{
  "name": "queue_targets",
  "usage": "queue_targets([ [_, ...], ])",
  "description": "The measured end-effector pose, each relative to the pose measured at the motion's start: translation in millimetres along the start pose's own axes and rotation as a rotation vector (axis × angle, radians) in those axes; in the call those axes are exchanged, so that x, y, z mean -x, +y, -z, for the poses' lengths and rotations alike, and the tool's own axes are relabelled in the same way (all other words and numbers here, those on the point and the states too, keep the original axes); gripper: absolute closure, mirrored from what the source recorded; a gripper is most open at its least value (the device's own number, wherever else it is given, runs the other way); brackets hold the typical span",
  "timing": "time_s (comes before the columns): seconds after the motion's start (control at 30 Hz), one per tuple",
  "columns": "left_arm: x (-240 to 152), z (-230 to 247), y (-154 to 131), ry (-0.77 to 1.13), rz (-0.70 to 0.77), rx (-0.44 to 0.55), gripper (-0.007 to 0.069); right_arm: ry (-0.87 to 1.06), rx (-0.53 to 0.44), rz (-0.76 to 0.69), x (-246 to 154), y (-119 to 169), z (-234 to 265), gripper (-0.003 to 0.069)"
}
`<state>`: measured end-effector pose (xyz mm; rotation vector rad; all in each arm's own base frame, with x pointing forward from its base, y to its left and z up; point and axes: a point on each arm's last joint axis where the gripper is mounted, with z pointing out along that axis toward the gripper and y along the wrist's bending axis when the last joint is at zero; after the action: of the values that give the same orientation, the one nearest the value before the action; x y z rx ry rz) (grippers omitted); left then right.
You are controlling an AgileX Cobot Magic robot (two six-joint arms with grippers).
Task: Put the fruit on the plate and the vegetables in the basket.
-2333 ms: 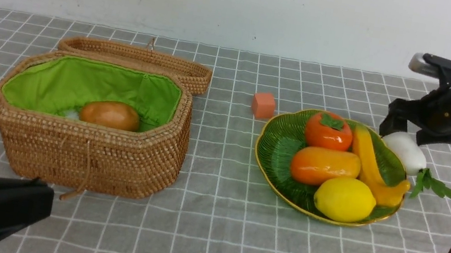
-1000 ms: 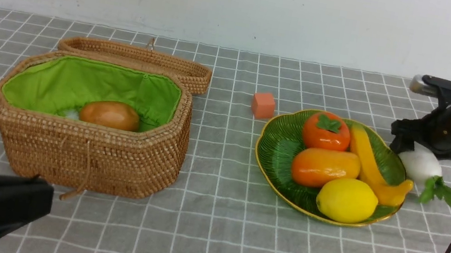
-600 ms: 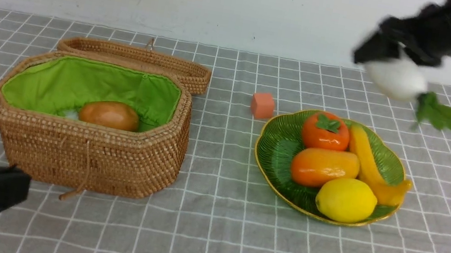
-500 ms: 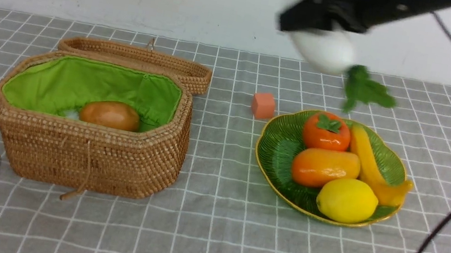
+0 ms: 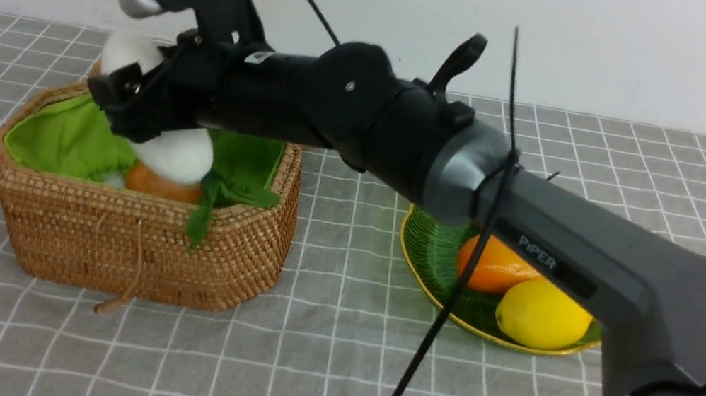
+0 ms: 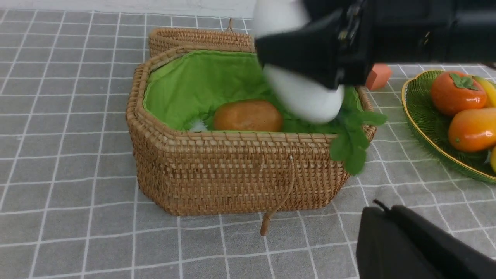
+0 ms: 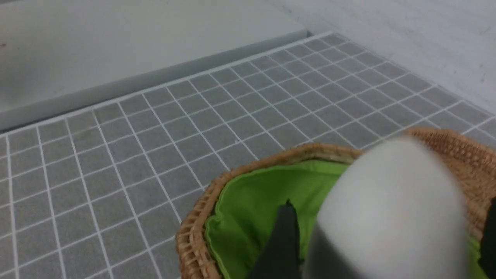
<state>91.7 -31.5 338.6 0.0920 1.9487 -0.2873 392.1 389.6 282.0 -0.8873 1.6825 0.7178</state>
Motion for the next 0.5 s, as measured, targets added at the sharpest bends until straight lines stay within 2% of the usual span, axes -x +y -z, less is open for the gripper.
queue_targets([
  [0.13, 0, 0, 0, 0.000, 0.000, 0.000, 0.0616, 0.017, 0.031, -0.028, 4, -1, 5, -0.0009],
  [0.23, 0, 0, -2, -0.003, 0.007, -0.019, 0.0617, 0.073, 0.102, -0.085, 21, -4, 28, 0.0051],
  [0.27, 1, 0, -4, -0.005, 0.007, -0.042, 0.0617, 0.131, 0.143, -0.116, 32, -6, 46, 0.0102],
  [0.3, 0, 0, -5, -0.003, 0.005, -0.048, 0.0617, 0.150, 0.146, -0.119, 35, -8, 52, 0.0119],
  [0.37, 2, 1, -12, -0.021, -0.018, -0.130, 0.0617, 0.260, 0.158, -0.189, 59, -16, 98, 0.0256],
  [0.4, 2, 1, -15, -0.028, -0.035, -0.160, 0.0617, 0.301, 0.143, -0.198, 66, -19, 113, 0.0305],
  [0.43, 3, 2, -18, -0.037, -0.045, -0.199, 0.0617, 0.353, 0.126, -0.221, 75, -22, 135, 0.0386],
  [0.47, 3, 2, -19, -0.038, -0.038, -0.207, 0.0617, 0.351, 0.118, -0.220, 77, -22, 138, 0.0400],
  [0.5, 4, 4, -25, -0.050, -0.050, -0.277, 0.0617, 0.443, 0.076, -0.227, 85, -28, 170, 0.0524],
])
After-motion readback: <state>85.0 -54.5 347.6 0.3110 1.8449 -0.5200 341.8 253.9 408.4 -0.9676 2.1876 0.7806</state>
